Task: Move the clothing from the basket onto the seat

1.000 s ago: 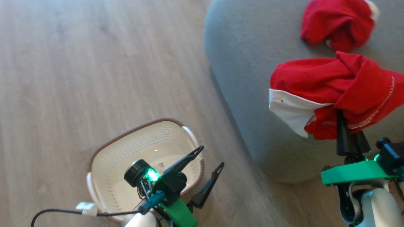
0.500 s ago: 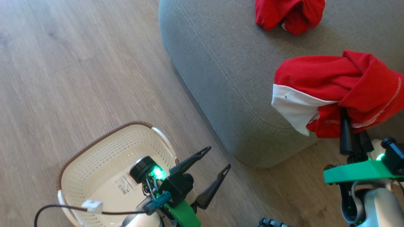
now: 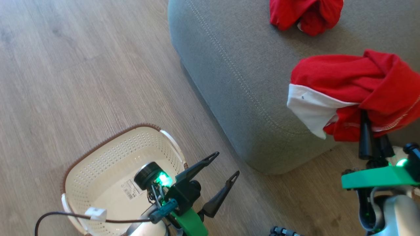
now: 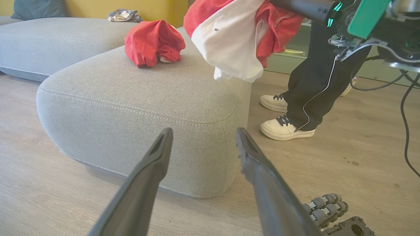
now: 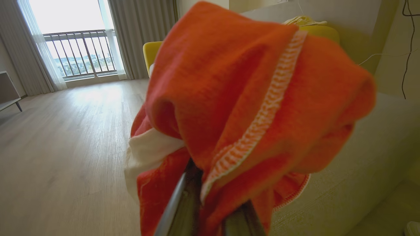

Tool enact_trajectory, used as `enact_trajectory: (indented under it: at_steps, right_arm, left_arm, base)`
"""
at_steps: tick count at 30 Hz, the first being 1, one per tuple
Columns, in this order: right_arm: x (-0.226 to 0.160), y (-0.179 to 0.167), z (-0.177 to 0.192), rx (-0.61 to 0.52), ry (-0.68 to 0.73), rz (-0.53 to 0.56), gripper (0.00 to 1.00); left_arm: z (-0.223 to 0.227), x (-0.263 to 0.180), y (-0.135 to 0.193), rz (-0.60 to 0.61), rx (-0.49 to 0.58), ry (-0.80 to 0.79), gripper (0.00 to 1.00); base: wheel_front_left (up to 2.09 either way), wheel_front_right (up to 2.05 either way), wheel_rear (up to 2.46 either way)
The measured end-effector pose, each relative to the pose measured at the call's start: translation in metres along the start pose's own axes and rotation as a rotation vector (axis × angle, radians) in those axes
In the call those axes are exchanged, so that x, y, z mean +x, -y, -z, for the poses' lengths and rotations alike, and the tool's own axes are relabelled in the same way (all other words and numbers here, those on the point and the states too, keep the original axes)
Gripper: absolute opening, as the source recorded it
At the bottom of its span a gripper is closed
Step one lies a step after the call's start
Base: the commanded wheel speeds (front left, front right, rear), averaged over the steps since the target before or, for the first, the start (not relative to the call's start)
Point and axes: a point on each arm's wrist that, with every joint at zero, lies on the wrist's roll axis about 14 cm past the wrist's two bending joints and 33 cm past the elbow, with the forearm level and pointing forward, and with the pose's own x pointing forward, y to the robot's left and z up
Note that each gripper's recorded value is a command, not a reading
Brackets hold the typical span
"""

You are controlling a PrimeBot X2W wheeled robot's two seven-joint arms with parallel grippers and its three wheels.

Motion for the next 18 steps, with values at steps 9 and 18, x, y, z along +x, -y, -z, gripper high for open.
enact_trajectory:
  at_steps: [9,18]
  right_arm:
    - [0.041,-0.013,-0.042,-0.079,0.142,-0.032,0.0]
    - [0.099,-0.043,-0.088,-0.17,0.31,-0.086,0.0]
  left_arm:
    - [0.019,-0.004,-0.01,0.01,-0.024,-0.031,1.0]
    - [0.05,-0.009,-0.034,0.037,-0.04,-0.073,1.0]
  base:
    - [0.0,0.0,0.0]
    - [0.0,0.0,0.0]
